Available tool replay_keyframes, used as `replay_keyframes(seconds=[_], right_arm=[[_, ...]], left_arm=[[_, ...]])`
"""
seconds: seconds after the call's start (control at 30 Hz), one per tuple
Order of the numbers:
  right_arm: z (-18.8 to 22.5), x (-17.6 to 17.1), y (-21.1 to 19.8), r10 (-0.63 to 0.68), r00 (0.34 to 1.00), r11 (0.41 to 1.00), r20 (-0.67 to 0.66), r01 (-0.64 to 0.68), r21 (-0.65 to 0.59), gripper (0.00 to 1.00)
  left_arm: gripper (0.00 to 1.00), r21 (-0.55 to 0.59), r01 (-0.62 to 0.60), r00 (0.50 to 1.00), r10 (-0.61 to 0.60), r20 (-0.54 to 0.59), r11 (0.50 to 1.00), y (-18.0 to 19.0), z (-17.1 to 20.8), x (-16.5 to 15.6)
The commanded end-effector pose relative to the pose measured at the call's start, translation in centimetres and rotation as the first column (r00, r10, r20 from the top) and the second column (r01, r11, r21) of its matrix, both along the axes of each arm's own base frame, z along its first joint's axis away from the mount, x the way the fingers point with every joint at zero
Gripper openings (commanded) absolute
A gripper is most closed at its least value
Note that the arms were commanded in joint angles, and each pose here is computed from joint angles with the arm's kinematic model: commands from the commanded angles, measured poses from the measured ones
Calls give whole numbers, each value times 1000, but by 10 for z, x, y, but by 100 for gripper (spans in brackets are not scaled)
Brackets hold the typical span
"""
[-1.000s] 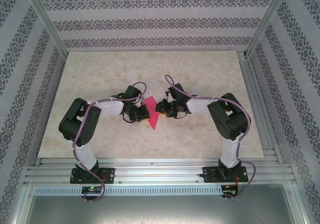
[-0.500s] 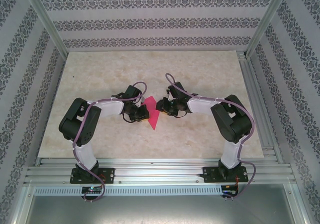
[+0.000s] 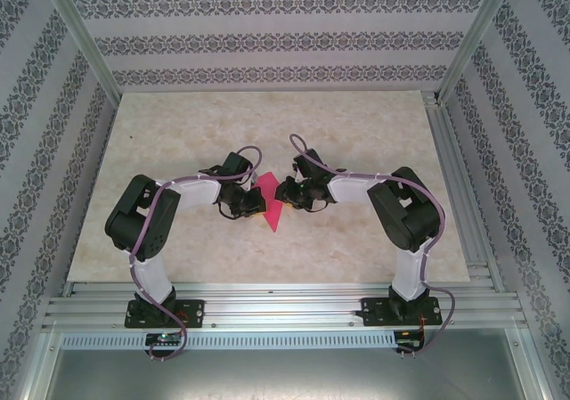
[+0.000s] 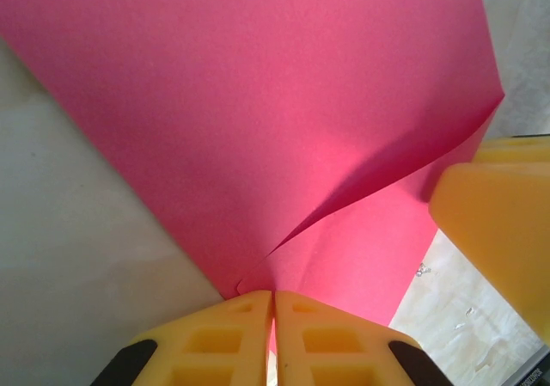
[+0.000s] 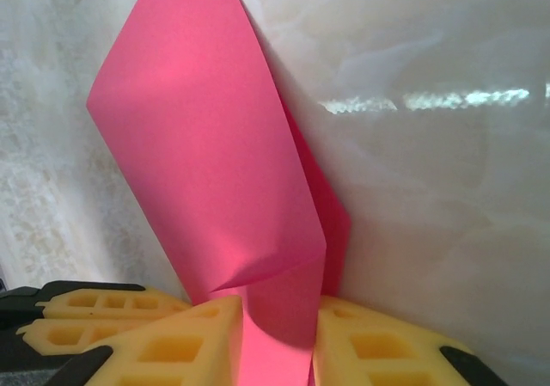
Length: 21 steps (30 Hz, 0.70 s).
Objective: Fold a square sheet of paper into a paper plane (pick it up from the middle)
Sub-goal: Turn over the paper at the center of the table.
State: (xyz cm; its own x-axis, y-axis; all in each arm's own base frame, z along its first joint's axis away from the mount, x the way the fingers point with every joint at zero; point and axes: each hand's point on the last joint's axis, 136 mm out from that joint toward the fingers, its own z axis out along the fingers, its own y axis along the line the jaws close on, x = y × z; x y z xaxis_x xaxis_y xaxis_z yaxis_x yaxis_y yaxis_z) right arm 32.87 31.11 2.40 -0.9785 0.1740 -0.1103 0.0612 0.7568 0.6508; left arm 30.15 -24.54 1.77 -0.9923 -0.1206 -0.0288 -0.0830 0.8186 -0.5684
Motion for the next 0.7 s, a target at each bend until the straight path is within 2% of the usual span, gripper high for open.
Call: replay_keyframes(seconds=[0.0,0.27,0.3,0.37,0.4,0.47,0.5,0.57,0.67], right_arm=[[9,9,14,15,999,999,38,-16,32,25],[9,4,9,21,999,999,43,-23,29,20],[8,3,8,22,999,999,43,-23,26,18],[6,2,10,30,999,999,40,-31,33,9],[6,2,10,31,999,999,38,-33,35,9],[7,2,9,26,999,999,39,-28,39,0],[8,3,9,22,999,999,42,-24,44,0],[11,4,11,21,999,998,42,-23,65,0],[21,5,12,6,999,992,46,-12,124,0]], left_arm=[[13,48,10,1000,-10,-15,999,4,-6,-4],[13,35,7,1000,-7,8,999,3,5,-1],[13,31,3,1000,-4,12,999,2,6,-1],[13,18,1,1000,-1,19,1000,1,10,0],[14,11,-2,1000,2,26,1000,0,14,1],[18,1,-12,999,12,53,1000,0,23,3],[23,0,-24,997,24,69,1000,2,28,4],[27,-3,-45,994,45,102,999,6,39,5],[44,-27,-104,984,107,145,994,15,53,3]])
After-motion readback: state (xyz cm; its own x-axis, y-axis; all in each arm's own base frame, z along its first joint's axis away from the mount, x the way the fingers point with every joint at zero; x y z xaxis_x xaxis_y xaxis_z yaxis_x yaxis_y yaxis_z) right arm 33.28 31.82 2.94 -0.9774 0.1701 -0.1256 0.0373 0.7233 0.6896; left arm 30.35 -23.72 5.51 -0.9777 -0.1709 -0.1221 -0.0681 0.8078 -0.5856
